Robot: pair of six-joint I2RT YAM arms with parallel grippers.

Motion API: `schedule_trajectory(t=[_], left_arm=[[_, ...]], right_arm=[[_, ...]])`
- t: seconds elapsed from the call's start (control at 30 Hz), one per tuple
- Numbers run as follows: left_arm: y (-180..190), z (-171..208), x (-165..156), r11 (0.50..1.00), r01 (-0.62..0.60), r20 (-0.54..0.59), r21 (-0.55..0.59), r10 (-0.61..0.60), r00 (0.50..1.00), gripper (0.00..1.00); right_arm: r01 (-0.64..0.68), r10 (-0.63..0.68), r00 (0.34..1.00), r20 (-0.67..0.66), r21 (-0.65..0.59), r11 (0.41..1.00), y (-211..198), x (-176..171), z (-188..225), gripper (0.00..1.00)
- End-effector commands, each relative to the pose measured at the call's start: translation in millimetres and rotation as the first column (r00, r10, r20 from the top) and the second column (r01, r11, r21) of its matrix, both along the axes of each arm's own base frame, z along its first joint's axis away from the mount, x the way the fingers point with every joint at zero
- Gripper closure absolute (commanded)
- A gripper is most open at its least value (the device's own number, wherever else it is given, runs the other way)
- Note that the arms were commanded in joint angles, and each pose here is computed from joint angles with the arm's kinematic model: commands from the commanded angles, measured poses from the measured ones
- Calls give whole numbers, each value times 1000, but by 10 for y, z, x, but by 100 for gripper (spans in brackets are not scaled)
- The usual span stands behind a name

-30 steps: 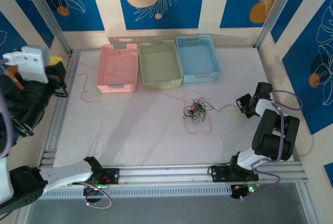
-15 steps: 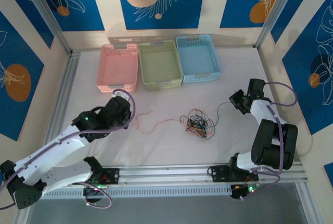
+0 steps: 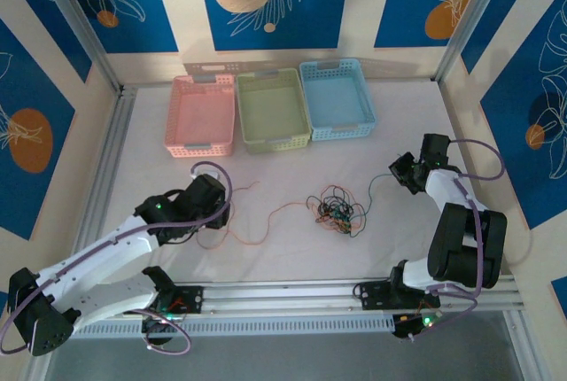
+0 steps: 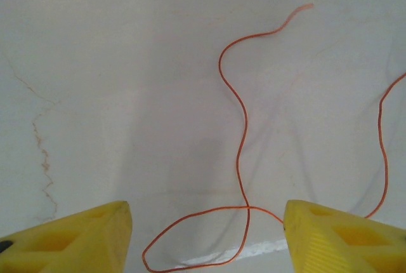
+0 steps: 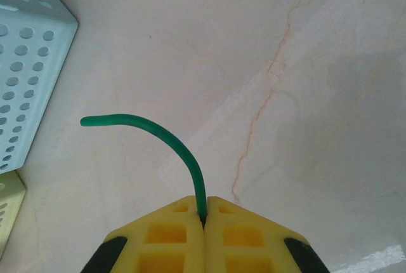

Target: Untangle the cables

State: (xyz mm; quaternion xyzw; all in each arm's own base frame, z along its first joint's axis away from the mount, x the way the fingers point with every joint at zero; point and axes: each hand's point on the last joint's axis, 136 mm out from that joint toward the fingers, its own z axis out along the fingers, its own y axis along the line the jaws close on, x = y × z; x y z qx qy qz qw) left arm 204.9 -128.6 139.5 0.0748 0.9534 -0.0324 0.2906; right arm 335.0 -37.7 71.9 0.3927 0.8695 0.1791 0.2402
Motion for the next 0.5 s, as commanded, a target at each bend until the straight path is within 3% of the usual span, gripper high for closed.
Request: schedule_trajectory(t=[0.0,0.07,0.2,0.33,0.47], left_arm=[[-54,226,16,999,12,2,-32,-12,1000,33],[-276,356,42,989,101,22,-105,-99,995,33],[-906,467,32,915,302,29,-268,-306,952,32],[-1387,408,108,860,442,35,-255,-449,893,31],[-1910,319,168,741,599,76,-304,-608,790,31]], right_arm=[[-24,24,1000,-8,7,1000,47,-9,-15,100],[-24,25,1000,-8,9,1000,48,-5,-23,100],[-26,26,1000,-9,14,1000,61,-3,-45,100],[-28,28,1000,-13,14,1000,63,-9,-66,100],[-30,30,999,-16,17,999,68,-9,-89,100]])
